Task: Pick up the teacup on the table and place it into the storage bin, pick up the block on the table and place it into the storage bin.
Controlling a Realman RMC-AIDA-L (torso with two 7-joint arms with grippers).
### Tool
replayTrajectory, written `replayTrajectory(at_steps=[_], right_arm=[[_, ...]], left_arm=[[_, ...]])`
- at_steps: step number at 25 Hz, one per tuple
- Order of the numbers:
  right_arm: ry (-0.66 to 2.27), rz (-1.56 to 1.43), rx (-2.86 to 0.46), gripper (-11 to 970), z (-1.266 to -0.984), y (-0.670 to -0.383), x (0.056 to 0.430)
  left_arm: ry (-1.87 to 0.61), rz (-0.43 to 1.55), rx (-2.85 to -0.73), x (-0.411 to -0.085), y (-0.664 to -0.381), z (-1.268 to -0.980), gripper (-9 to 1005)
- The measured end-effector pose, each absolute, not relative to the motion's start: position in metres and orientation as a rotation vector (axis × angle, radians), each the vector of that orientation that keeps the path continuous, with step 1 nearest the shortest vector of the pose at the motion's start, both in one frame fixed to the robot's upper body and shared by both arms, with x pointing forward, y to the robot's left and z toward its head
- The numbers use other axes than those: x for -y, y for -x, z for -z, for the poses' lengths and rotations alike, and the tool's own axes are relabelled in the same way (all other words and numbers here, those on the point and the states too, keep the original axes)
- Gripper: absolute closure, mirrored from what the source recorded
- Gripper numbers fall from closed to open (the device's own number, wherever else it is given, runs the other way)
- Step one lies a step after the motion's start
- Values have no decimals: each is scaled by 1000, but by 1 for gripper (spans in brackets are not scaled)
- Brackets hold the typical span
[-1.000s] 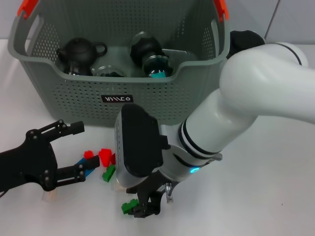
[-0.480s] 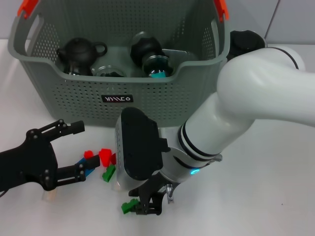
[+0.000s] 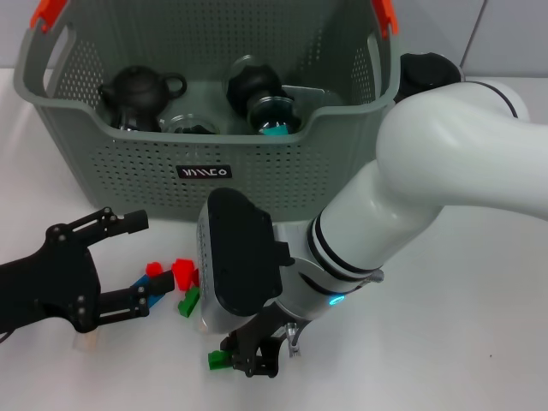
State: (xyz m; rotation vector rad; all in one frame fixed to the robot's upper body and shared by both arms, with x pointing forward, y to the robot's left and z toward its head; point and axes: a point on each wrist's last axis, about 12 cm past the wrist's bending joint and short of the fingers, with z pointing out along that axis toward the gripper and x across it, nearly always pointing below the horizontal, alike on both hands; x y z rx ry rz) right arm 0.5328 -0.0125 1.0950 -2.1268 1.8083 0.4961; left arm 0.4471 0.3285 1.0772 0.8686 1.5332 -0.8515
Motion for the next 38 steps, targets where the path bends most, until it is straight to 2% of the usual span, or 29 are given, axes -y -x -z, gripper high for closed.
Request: replayTrajectory(at_steps=[7,11,16,18,19,20,22,23,24,25,33,35,36,38], right_arm=[[2105,-510,-1825,848,-1096,-534,14],[2077,-524,-1831,847,-1100,-537,15],[1934,-594,-1882,845,-1117,-556,22],[1857,-639,-1910,844,-1130,-566,29],[1786,-659,-1927,844,-1146,-578,41],[1786,-659,-1927,844,-1146,-578,41],[1672,-643,-1943,843,-1175,-596,66],[1672,-643,-1943,843,-1175,-596,66],[1596,-621,-1939,842,-1195,-605,84],[1596,-621,-1939,842,-1195,-605,84],[1304,-483,-1769,839,-1269,-626,123],[1226,-426,-1731,838,-1267,-647,116],[1226,-426,-1731,838,-1267,-647,116],[1258,-402,-1759,837,-1244,-664,90]], left_arm=[[-872,849,-1531,-329,-447,-1077,149],[-872,848,-1531,-329,-447,-1077,149],[-865,843,-1532,-330,-446,-1077,150],[-860,843,-1529,-331,-444,-1077,150],[-858,844,-1525,-331,-443,-1077,150],[-858,847,-1521,-331,-443,-1078,150],[-855,849,-1517,-333,-441,-1078,150],[-855,849,-1517,-333,-441,-1078,150],[-854,849,-1517,-334,-440,-1078,150],[-853,847,-1517,-334,-439,-1078,150],[-859,852,-1516,-333,-440,-1078,150],[-863,857,-1512,-331,-441,-1078,149],[-864,858,-1512,-331,-441,-1078,149],[-866,861,-1509,-330,-441,-1079,149]])
